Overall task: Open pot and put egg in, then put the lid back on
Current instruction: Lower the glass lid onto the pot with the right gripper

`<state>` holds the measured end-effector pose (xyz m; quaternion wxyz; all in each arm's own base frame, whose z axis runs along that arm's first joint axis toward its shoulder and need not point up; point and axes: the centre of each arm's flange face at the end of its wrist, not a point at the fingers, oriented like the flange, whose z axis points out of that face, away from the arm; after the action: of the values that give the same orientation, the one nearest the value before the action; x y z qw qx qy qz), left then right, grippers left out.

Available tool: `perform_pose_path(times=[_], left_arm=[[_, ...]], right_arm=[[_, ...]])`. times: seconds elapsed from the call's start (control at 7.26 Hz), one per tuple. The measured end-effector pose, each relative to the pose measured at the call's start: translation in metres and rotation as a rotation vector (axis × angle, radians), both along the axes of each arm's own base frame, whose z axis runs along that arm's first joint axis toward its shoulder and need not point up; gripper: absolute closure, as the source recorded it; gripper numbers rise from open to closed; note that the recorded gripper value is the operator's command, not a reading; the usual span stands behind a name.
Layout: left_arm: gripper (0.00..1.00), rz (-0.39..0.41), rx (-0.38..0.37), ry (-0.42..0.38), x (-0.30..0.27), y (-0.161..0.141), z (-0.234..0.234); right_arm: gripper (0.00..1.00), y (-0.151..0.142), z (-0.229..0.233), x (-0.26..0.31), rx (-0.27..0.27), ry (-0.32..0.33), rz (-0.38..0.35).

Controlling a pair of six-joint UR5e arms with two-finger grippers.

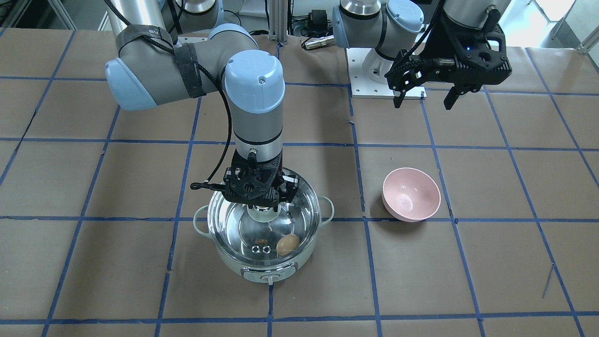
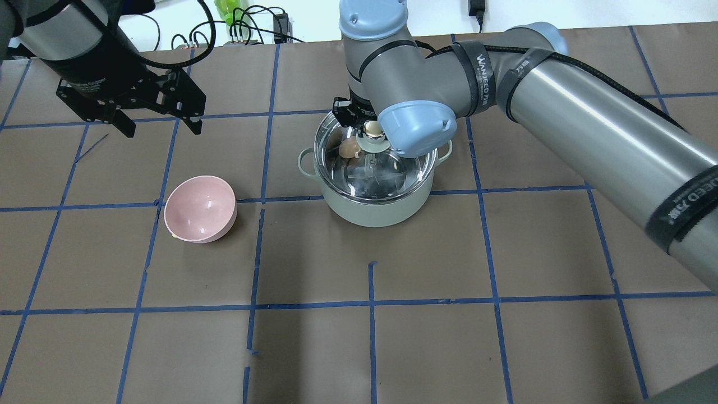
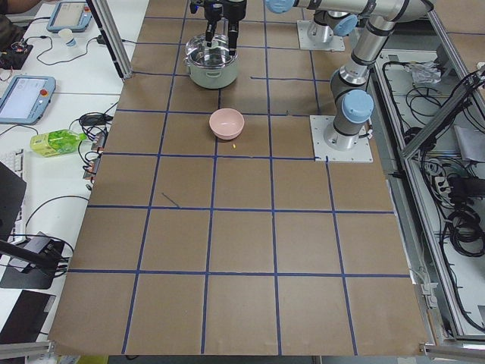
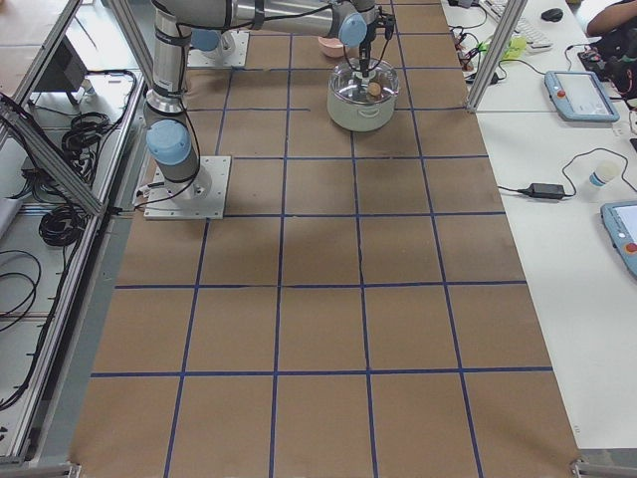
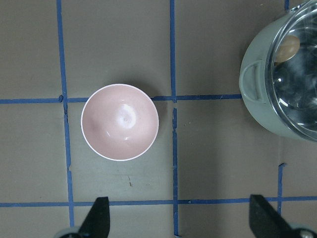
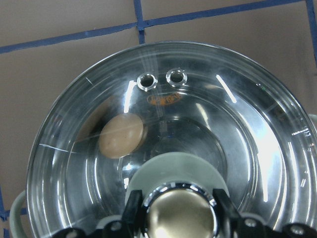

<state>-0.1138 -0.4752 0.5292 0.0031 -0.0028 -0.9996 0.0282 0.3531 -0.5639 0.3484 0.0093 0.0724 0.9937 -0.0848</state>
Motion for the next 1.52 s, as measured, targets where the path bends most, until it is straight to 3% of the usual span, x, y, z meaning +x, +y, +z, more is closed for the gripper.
perform_pose_path(times=[0.96, 1.52], left_arm=[[0.00, 0.000, -0.001, 0.000, 0.0000, 0.0000, 0.0001], [0.00, 0.000, 0.001, 0.000, 0.0000, -0.0003, -0.0004]], right_arm=[[0.96, 0.0015, -0.0048, -0.0006, 0.011, 0.005, 0.006], [0.96, 0.0026, -0.0042, 0.0022, 0.020, -0.023, 0.014]])
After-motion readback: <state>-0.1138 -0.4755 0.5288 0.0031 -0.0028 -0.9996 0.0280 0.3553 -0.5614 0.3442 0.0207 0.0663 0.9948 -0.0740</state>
